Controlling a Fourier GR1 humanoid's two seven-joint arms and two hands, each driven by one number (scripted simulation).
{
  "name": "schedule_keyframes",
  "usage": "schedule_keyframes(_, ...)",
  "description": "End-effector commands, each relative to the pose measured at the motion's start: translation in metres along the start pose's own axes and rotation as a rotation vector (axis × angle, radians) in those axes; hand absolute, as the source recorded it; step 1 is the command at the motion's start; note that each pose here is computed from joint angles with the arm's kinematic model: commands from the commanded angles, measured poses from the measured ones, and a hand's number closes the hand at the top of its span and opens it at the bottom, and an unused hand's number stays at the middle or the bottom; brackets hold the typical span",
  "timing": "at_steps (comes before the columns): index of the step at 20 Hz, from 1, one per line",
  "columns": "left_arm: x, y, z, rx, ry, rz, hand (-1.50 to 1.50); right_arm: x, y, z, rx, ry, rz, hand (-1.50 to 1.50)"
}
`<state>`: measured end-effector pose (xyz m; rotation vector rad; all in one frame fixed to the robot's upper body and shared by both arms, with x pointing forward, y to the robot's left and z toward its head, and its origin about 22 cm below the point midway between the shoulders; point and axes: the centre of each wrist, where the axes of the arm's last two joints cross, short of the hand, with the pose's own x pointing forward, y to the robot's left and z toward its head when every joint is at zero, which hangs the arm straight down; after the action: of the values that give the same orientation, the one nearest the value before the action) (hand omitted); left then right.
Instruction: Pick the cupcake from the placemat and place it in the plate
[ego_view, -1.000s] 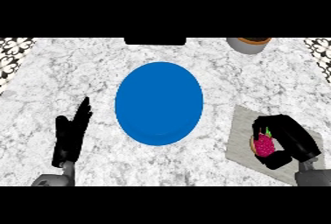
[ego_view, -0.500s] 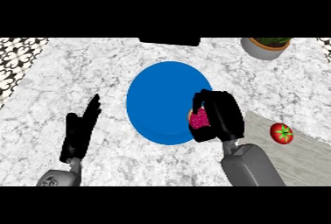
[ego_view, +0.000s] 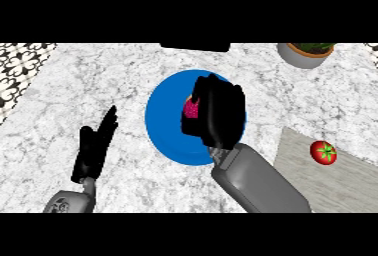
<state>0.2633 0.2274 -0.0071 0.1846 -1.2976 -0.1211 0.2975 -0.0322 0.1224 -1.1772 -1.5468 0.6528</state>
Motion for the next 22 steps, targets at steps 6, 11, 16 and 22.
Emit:
schedule_keyframes(6, -0.012, -0.009, 0.0, 0.03, 0.002, 0.006, 0.0, 0.04, 0.023, -0.014, -0.037, 0.179, 0.017, 1.5)
schedule_keyframes(11, 0.0, 0.011, 0.003, 0.044, -0.003, 0.002, 0.0, 0.033, 0.039, -0.034, 0.003, 0.217, 0.057, 1.5)
schedule_keyframes(16, 0.011, 0.012, 0.003, 0.037, 0.007, 0.005, 0.0, 0.018, 0.051, -0.053, 0.138, 0.283, 0.059, 1.5)
schedule_keyframes(22, -0.006, 0.009, 0.006, 0.047, -0.007, 0.003, 0.0, -0.016, 0.077, -0.05, 0.387, 0.342, -0.001, 1.5)
